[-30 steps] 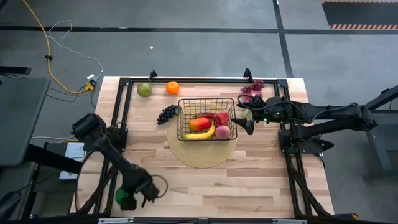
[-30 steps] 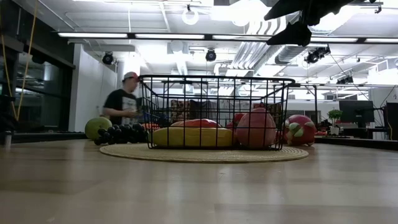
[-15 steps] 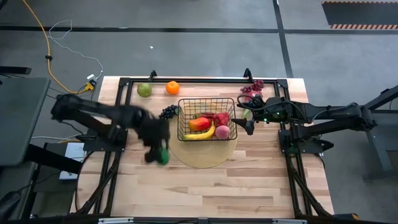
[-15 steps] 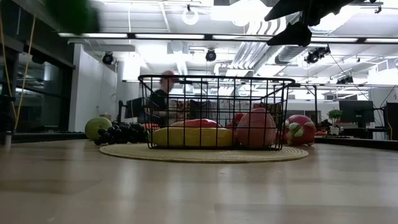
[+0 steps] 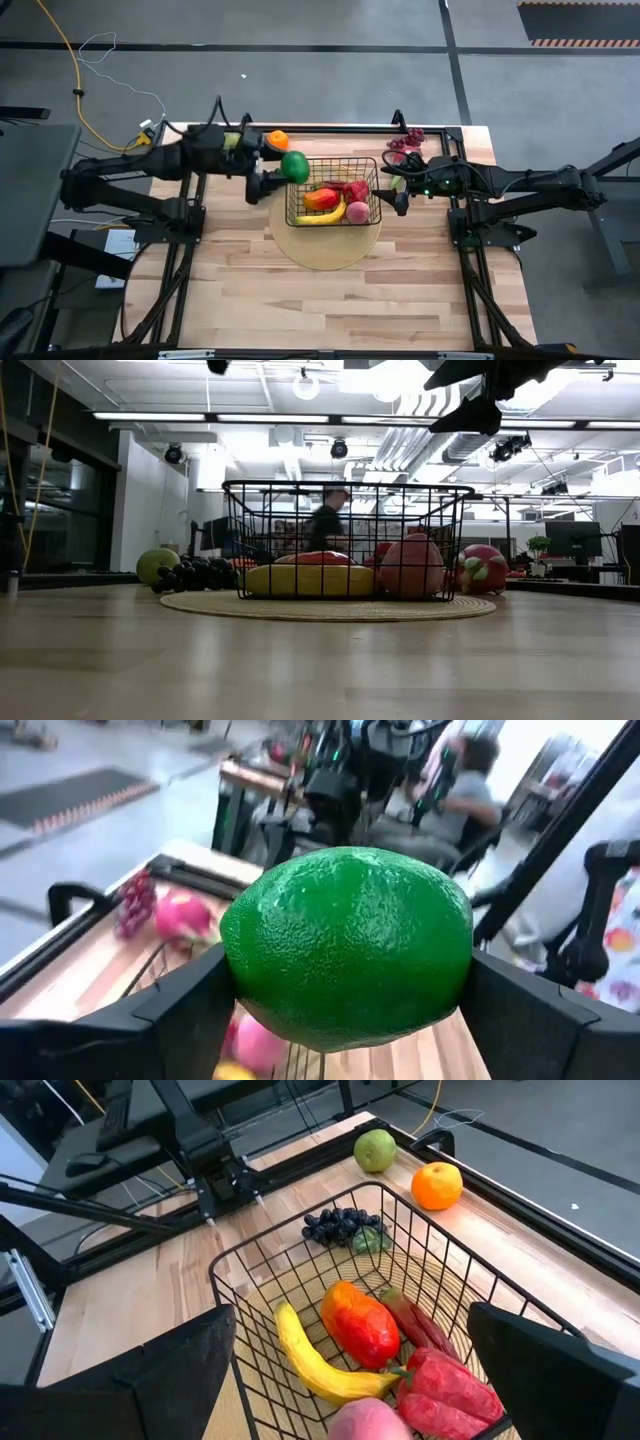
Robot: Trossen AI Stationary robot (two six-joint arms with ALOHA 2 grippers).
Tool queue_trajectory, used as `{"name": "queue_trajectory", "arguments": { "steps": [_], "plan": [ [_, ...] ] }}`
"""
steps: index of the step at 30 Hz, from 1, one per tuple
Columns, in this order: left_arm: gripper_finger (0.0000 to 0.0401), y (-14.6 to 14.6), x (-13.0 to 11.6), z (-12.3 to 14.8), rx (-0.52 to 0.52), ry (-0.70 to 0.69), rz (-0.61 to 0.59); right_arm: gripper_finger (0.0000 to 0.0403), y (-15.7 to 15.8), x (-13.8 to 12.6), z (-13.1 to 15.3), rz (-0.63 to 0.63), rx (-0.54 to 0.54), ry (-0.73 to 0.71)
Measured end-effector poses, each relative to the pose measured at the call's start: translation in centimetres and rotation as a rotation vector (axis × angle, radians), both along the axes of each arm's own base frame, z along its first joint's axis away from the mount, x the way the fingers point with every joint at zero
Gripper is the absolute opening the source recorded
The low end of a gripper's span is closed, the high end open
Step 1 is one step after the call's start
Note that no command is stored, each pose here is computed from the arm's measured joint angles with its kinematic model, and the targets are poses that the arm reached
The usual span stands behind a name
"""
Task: Build produce basket
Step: Put the green lemon into the wire basket
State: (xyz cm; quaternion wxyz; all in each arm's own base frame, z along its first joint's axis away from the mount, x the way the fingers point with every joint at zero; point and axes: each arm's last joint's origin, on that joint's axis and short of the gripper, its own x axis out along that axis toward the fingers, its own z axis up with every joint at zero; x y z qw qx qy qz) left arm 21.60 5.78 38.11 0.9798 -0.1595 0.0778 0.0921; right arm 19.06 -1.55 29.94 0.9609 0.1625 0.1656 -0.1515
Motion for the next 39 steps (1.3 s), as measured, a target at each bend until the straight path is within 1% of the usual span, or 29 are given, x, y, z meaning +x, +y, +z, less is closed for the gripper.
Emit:
{"name": "queue_trajectory", "arguments": {
  "steps": [4, 8, 11, 17, 22, 26, 32, 39],
  "plan": [
    [0.0325, 0.4, 0.7, -3.4, -0.022, -0.123, 0.037, 0.0387, 0.0, 0.0, 0.0, 0.001, -0.002, -0.001],
    [0.0326, 0.5, 0.8, -6.6, -0.078, -0.27, 0.06, 0.0387, 0.0, 0.1, 0.3, 0.004, -0.014, -0.03],
    [0.0326, 0.5, 0.8, -8.2, -0.113, -0.276, 0.065, 0.0387, 0.0, 0.2, 0.6, 0.01, -0.031, -0.058],
    [0.0326, 0.5, 0.7, -8.4, -0.115, -0.278, 0.075, 0.0387, 0.0, 0.3, 0.9, 0.009, -0.033, -0.092],
    [0.0326, 0.5, 0.7, -8.4, -0.044, -0.263, 0.063, 0.0387, 0.0, 0.3, 1.0, 0.01, -0.036, -0.098],
    [0.0326, 0.5, 0.7, -8.4, 0.0, -0.254, 0.058, 0.0387, 0.0, 0.3, 1.0, 0.028, -0.088, -0.084],
    [0.0326, 0.5, 0.7, -8.4, 0.047, -0.245, 0.054, 0.0387, 0.0, 0.3, 1.0, 0.067, -0.199, -0.055],
    [0.0326, 0.4, 0.8, -8.4, 0.099, -0.235, 0.043, 0.0387, 0.0, 0.3, 1.0, 0.068, -0.202, -0.054]
  ]
}}
